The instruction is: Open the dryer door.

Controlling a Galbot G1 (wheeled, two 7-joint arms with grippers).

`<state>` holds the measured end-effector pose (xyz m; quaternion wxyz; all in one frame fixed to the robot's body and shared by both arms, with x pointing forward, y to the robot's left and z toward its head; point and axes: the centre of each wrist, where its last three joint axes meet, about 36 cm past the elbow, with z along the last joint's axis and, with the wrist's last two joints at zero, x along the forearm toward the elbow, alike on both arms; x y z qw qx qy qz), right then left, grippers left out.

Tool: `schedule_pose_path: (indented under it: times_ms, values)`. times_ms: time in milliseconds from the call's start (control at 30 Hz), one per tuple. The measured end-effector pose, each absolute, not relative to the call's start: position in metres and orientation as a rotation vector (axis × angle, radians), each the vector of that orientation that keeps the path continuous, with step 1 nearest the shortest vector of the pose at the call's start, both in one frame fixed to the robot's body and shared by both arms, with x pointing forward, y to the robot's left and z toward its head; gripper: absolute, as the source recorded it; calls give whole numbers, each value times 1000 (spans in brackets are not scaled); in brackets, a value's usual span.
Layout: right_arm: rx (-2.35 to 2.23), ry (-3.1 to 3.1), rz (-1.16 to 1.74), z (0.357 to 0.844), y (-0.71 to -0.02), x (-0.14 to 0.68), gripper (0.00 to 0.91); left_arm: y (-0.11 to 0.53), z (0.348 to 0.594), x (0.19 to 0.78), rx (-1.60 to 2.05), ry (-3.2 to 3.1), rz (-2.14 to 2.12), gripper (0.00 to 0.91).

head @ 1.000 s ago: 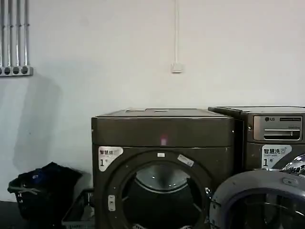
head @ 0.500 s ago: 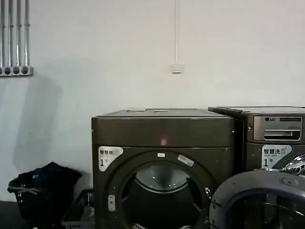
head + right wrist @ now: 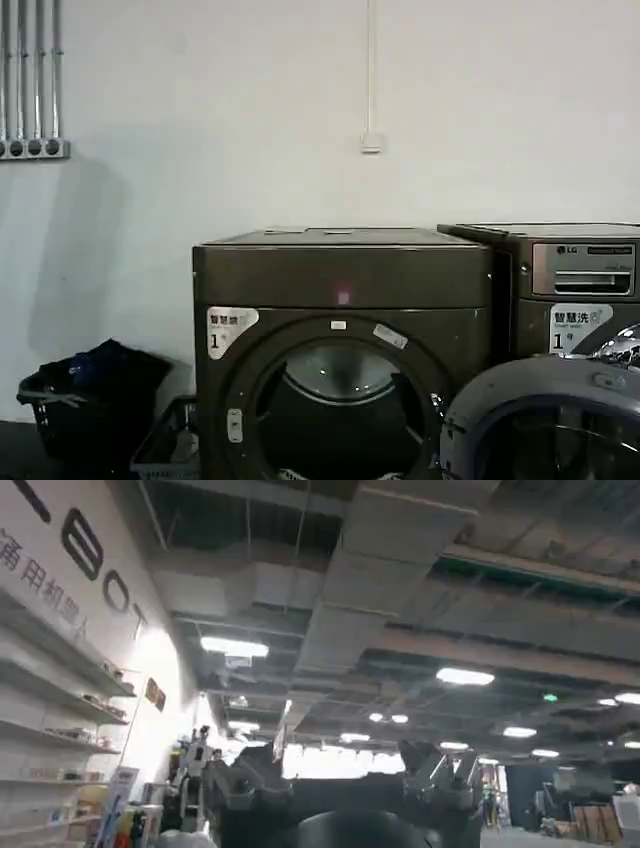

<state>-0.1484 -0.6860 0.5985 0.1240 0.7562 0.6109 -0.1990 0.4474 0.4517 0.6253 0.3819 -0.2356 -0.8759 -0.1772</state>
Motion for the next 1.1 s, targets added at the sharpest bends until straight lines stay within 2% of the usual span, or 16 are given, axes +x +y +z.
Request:
schedule_pose_path:
  times_ms: [167, 400, 1100]
  values:
    - [2214, 1783, -588, 593, -690, -147, 907, 456, 621, 439, -579, -2145, -450, 907]
    - [2212, 1790, -577, 589, -692, -144, 907, 448, 630, 432, -570, -2083, -435, 907]
    - [2211, 1794, -578, 586, -694, -145, 907, 438, 635, 426, -574, -2039, -468, 907]
